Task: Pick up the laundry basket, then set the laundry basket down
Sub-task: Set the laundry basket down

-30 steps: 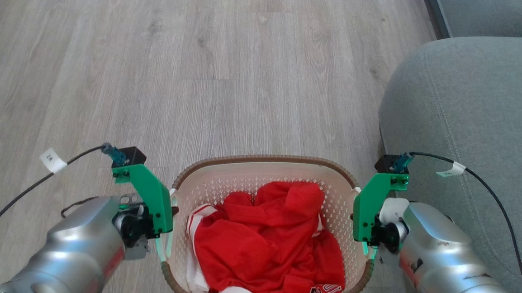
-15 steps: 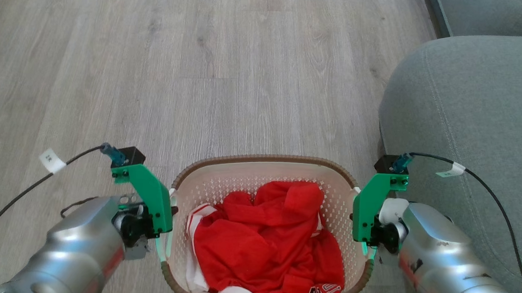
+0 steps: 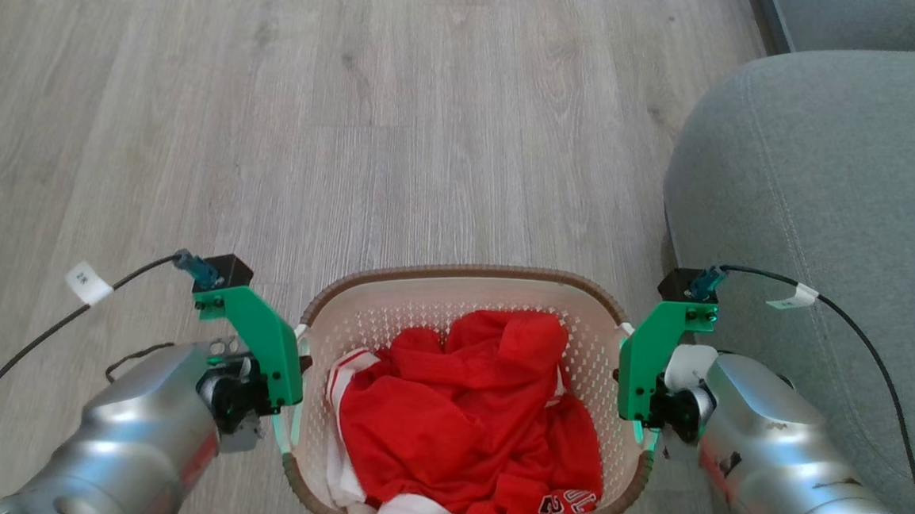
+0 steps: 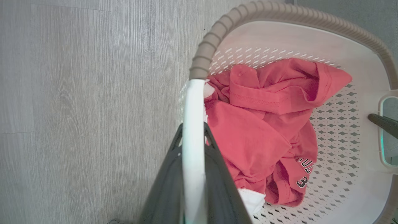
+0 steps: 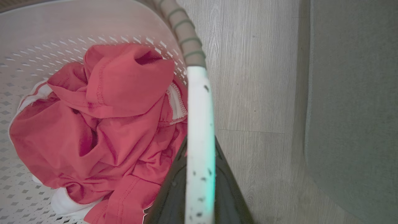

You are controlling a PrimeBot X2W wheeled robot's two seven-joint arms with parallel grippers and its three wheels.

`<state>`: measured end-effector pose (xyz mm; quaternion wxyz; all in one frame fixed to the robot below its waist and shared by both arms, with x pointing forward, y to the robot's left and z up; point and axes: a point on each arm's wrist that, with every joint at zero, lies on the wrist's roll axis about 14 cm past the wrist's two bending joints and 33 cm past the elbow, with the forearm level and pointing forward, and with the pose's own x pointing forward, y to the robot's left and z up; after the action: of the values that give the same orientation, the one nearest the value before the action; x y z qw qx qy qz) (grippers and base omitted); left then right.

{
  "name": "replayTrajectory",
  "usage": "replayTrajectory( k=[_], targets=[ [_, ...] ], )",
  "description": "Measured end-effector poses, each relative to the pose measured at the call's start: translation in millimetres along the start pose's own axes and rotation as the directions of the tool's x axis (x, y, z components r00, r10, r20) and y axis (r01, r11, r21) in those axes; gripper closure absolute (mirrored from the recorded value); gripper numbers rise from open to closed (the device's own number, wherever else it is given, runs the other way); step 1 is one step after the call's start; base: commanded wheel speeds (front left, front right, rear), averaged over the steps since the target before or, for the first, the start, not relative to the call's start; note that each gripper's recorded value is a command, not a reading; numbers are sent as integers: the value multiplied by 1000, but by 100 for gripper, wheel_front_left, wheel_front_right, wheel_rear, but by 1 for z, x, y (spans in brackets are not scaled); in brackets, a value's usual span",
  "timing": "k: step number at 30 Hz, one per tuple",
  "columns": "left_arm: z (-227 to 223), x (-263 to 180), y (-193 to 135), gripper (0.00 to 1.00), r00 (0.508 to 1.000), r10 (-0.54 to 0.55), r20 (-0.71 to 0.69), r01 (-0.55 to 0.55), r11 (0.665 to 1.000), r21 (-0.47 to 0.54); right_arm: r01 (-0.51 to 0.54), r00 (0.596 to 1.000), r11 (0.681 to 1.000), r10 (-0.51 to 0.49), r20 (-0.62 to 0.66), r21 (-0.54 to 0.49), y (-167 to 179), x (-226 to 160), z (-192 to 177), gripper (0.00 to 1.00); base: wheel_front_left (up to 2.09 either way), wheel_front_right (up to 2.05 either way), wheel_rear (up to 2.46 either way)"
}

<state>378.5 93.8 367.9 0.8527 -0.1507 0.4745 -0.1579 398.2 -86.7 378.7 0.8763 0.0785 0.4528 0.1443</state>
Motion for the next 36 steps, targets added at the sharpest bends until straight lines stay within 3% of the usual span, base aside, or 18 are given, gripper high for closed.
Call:
replayTrajectory(
  k=[10, 16, 36],
  targets=[
    [3, 14, 6, 100, 1000, 6, 21, -6, 1000, 0, 2, 1000, 1000, -2, 11, 15, -6, 15, 0, 100, 0, 0, 0],
    [24, 31, 11, 100, 998, 7, 70, -8, 1000, 16, 7, 998, 1000, -7, 63, 2, -11, 32, 24, 100, 0, 0, 0],
    [47, 120, 43, 100, 993, 10, 118, -13, 1000, 21, 36, 993, 999, -32, 114, -33, -50, 128, 41, 100, 0, 0, 0]
  ],
)
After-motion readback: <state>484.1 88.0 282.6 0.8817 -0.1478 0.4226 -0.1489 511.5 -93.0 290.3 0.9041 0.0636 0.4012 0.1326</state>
